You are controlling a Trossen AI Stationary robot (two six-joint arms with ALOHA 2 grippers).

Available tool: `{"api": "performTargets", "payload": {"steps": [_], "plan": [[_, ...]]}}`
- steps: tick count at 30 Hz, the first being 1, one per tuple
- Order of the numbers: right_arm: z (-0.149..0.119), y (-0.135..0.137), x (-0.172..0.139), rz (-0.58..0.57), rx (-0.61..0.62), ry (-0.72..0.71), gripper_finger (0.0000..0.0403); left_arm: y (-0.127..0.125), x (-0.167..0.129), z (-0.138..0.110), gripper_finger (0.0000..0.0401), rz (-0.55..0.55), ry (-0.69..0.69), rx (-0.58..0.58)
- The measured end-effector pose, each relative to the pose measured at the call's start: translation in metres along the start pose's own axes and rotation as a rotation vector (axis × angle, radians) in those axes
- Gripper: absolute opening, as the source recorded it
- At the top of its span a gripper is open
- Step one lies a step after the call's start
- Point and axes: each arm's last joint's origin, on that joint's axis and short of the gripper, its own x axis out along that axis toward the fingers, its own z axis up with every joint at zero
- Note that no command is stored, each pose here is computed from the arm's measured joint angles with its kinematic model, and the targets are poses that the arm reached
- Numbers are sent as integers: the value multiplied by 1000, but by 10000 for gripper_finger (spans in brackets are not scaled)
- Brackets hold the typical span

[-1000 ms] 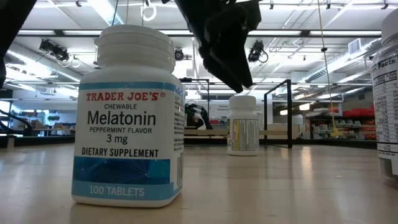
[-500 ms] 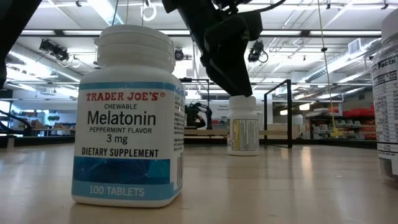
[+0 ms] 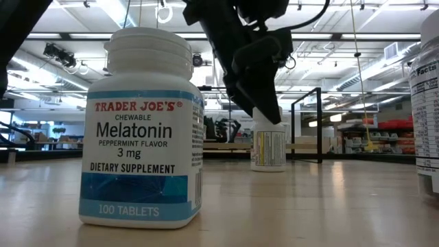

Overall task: Pick and place medicine bottles onto shelf by color
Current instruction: Put the top white pill bottle on the shelf

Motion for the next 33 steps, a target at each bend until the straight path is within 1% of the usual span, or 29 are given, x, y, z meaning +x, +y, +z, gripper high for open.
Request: {"api": "performTargets", "payload": {"steps": [4,8,12,18,22,26,30,33], "plan": [[0,0,0,7,3,6,231,2,0,1,334,7,-5,-6],[0,0,0,7,5,7,231,3,0,0,313,8,2,-8],[0,0,0,8,5,8,231,2,0,0,276,7,3,-12],[0,0,0,8,5,8,231,3,0,0,203,7,1,-15],[0,0,0,8,5,8,231,9,-7,3,202,12,-11,-22],[0,0,0,8,-2,7,231,24,-23,10,202,31,12,-19],[0,0,0,-3,-19,-3,231,45,-48,25,202,52,46,49],[1,-1,0,-33,-34,-31,231,70,-64,35,202,77,27,76]]}}
